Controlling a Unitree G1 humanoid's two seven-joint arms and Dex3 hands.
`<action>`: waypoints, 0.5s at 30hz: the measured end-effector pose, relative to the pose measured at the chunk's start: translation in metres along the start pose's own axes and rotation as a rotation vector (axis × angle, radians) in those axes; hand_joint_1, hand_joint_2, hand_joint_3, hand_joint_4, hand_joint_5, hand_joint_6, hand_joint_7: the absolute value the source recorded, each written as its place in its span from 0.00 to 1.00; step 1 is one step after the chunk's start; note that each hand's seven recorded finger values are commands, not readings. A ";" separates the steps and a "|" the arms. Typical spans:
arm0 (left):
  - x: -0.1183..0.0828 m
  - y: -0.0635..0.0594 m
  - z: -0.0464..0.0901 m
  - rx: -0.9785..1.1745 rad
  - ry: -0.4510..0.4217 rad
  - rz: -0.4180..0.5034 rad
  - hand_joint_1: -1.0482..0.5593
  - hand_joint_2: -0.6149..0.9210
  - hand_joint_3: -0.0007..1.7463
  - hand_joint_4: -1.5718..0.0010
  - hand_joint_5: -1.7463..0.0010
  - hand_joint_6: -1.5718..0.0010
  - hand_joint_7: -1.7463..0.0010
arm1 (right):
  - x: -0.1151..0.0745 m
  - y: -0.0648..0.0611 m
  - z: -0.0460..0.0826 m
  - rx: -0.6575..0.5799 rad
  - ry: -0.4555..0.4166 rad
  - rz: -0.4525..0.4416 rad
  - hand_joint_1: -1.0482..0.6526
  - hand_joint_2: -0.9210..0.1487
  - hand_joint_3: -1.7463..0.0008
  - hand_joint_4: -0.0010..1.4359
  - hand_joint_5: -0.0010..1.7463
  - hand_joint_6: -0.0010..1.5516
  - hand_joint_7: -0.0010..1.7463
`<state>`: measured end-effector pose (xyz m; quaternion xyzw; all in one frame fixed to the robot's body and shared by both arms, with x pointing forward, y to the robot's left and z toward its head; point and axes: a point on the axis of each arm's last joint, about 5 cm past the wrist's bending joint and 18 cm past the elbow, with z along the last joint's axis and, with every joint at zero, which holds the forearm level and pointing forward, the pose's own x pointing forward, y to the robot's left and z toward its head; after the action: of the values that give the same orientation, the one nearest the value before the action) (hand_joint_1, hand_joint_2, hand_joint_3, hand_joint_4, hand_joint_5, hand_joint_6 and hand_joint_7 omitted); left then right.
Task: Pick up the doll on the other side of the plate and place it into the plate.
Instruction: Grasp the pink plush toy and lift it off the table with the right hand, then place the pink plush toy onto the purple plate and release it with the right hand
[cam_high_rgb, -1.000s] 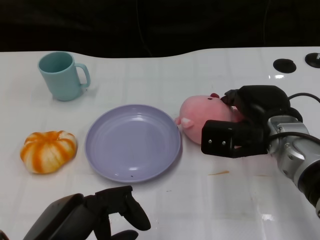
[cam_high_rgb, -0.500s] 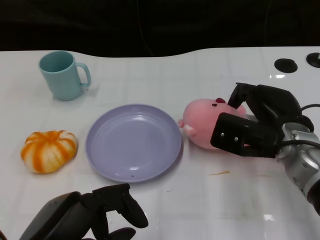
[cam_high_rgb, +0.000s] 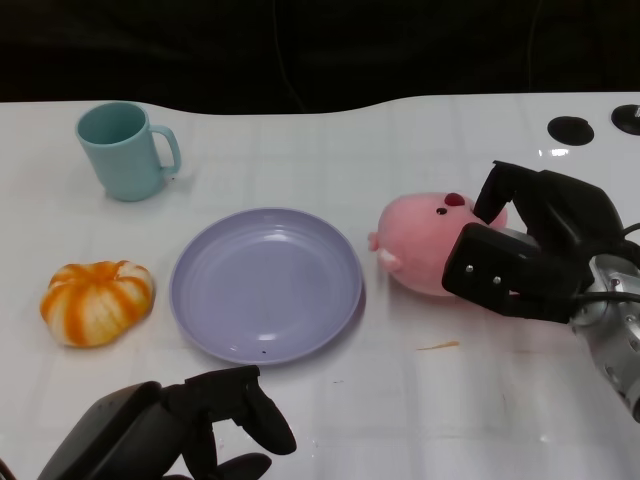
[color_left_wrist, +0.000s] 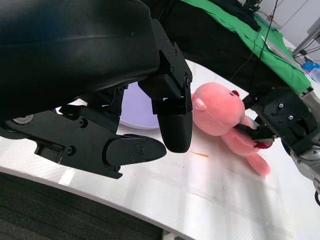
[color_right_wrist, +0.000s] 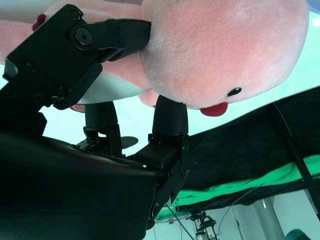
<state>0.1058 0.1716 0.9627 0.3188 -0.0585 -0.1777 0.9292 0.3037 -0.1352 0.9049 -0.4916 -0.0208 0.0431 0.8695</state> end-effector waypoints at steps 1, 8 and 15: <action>0.000 0.000 0.000 0.000 0.000 0.000 0.50 1.00 0.24 0.61 0.04 0.58 0.41 | 0.000 -0.001 0.000 0.009 0.001 -0.009 0.49 0.40 0.37 0.65 1.00 0.47 1.00; 0.000 0.000 0.000 -0.009 -0.003 -0.001 0.50 0.99 0.25 0.61 0.03 0.58 0.41 | 0.002 -0.008 0.007 0.102 -0.026 -0.056 0.50 0.49 0.25 0.67 1.00 0.50 1.00; 0.001 0.000 -0.001 -0.013 -0.005 -0.003 0.50 0.99 0.24 0.61 0.03 0.58 0.41 | 0.003 -0.010 0.021 0.160 -0.064 -0.067 0.52 0.57 0.17 0.67 1.00 0.50 1.00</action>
<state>0.1066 0.1717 0.9621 0.3122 -0.0591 -0.1805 0.9308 0.3058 -0.1223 0.9240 -0.4178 -0.0613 0.0313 0.9059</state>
